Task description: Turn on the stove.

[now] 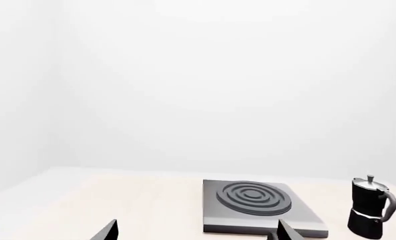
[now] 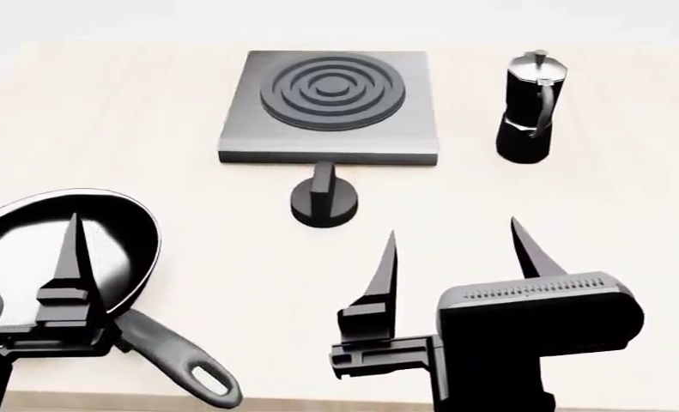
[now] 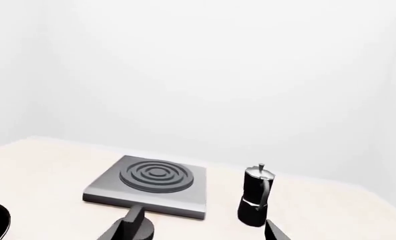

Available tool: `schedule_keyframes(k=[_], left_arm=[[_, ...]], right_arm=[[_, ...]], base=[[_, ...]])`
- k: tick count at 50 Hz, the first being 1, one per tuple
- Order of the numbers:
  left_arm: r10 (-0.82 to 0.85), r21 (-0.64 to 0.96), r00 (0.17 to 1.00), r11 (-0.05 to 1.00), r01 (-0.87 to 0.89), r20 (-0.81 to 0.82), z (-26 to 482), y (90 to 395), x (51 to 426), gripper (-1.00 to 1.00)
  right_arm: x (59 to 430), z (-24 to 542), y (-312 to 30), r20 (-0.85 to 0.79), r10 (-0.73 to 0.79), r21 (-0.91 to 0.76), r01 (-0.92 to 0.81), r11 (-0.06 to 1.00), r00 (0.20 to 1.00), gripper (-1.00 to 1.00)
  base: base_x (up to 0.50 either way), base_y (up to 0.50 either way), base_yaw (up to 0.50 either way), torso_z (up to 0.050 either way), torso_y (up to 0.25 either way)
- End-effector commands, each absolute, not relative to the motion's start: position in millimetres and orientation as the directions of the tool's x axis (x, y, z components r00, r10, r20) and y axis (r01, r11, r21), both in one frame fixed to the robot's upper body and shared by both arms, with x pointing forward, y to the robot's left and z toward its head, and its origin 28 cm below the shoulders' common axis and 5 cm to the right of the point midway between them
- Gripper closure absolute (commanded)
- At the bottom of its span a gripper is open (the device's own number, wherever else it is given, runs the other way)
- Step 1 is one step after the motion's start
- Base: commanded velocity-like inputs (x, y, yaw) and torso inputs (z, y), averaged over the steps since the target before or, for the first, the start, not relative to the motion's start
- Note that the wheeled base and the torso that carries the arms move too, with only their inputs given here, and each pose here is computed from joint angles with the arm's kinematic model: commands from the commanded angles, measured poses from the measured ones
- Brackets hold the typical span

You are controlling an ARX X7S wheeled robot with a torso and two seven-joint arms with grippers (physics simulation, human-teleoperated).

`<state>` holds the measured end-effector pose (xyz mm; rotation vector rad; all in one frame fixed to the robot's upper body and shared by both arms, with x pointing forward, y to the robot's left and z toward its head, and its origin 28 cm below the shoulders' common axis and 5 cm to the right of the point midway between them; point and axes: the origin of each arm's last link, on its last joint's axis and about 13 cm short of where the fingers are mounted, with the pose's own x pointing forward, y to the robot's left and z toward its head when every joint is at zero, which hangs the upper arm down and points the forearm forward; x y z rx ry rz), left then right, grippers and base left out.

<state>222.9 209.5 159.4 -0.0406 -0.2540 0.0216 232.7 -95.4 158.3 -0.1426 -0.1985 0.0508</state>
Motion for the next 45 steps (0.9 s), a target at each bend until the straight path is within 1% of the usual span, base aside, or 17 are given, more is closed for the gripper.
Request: schedule_keyframes(k=[1,45], left_arm=[[0.029,-0.044,0.967,0.999,-0.019,0.252,159.2,209.9,223.2,-1.0],[0.023,-0.043,0.969,0.999,-0.013,0.244,159.1,208.3,222.8,-1.0]], right_arm=[[232.4,158.1,-95.3,0.194,0.069,-0.147,-0.041,0.988,0.979,-1.0],[233.6,157.2,-94.2,0.186,0.066,-0.165,-0.035,0.986,0.98,-1.0]], base=[[0.0,0.14,0.0,0.0,0.0],[0.0,0.14,0.0,0.0,0.0]])
